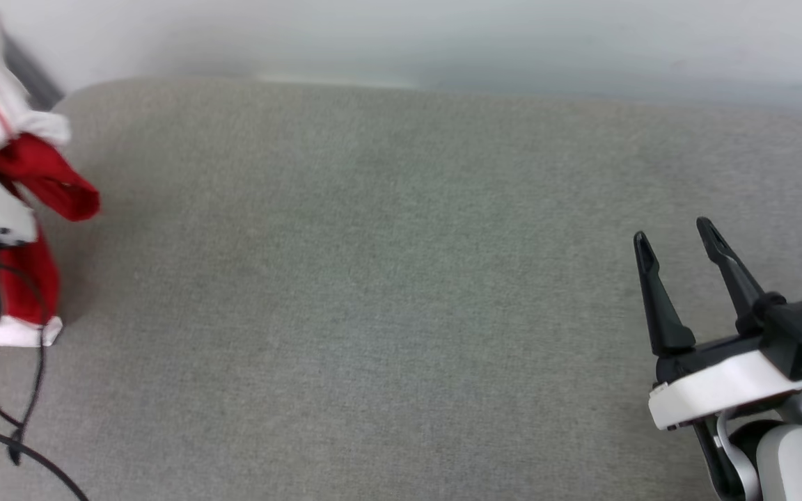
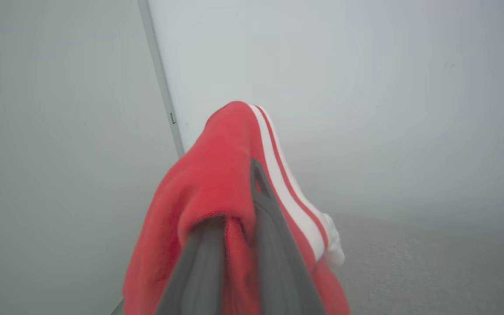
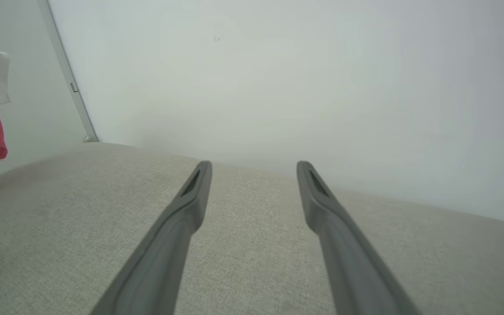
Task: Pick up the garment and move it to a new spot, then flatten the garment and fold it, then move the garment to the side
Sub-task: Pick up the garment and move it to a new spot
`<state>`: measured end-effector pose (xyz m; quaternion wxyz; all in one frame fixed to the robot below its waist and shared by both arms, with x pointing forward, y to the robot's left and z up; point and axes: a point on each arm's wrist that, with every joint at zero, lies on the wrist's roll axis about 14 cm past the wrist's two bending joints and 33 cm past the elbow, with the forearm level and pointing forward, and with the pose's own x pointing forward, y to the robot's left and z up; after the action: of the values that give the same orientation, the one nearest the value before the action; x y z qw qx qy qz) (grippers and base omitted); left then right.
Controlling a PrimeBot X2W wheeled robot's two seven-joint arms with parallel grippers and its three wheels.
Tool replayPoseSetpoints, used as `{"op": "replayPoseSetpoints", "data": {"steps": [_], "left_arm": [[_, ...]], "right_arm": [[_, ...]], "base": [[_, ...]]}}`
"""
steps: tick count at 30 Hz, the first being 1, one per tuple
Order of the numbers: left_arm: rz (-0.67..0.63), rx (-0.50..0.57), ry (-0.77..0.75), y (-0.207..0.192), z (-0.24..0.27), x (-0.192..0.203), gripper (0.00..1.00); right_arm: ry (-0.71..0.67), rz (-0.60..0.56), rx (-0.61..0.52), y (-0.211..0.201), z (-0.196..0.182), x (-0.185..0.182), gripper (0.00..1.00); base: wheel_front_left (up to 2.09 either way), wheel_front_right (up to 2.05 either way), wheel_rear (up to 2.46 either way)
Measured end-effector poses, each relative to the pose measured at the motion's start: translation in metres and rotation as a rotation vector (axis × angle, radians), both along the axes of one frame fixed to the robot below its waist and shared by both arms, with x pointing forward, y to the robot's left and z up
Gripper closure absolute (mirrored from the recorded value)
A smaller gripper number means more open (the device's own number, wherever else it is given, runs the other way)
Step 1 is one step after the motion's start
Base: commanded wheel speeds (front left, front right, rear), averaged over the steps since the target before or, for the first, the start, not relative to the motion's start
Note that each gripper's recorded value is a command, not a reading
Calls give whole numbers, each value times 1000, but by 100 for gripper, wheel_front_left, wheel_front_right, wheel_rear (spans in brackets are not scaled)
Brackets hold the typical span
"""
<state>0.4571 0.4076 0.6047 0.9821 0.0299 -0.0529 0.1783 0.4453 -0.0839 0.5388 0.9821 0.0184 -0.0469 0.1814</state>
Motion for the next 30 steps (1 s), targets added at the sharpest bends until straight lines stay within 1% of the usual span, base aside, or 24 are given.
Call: {"op": "replayPoseSetpoints", "data": {"steps": [4, 9, 12, 15, 18, 20, 23, 26, 30], "left_arm": [[-108, -17, -68, -52, 8, 10, 100], [-293, -66, -96, -137, 3, 22, 100], [-423, -98, -83, -194, -6, 25, 100], [-580, -143, -54, -262, -18, 23, 100], [-725, -187, 0, -321, -36, 15, 100], [-811, -220, 69, -356, -56, 5, 100], [-914, -264, 165, -400, -87, -12, 100], [-1003, -284, 279, -434, -121, -35, 100], [-1073, -313, 430, -457, -165, -68, 100]], "right_arm": [[-10, -49, -10, -17, 8, -14, 0], [-7, -115, -11, -40, 13, -31, 0], [-8, -158, -9, -54, 15, -42, 0], [-14, -211, -6, -71, 19, -51, 0], [-10, -268, -7, -90, 19, -60, 0], [-1, -304, -9, -102, 16, -66, 0], [19, -351, -11, -117, 10, -73, 0], [43, -375, -13, -124, 1, -75, 0], [72, -388, -5, -128, -9, -75, 0]], "base": [[0, 0, 0], [0, 0, 0], [0, 0, 0], [0, 0, 0], [0, 0, 0], [0, 0, 0], [0, 0, 0], [0, 0, 0], [0, 0, 0]]}}
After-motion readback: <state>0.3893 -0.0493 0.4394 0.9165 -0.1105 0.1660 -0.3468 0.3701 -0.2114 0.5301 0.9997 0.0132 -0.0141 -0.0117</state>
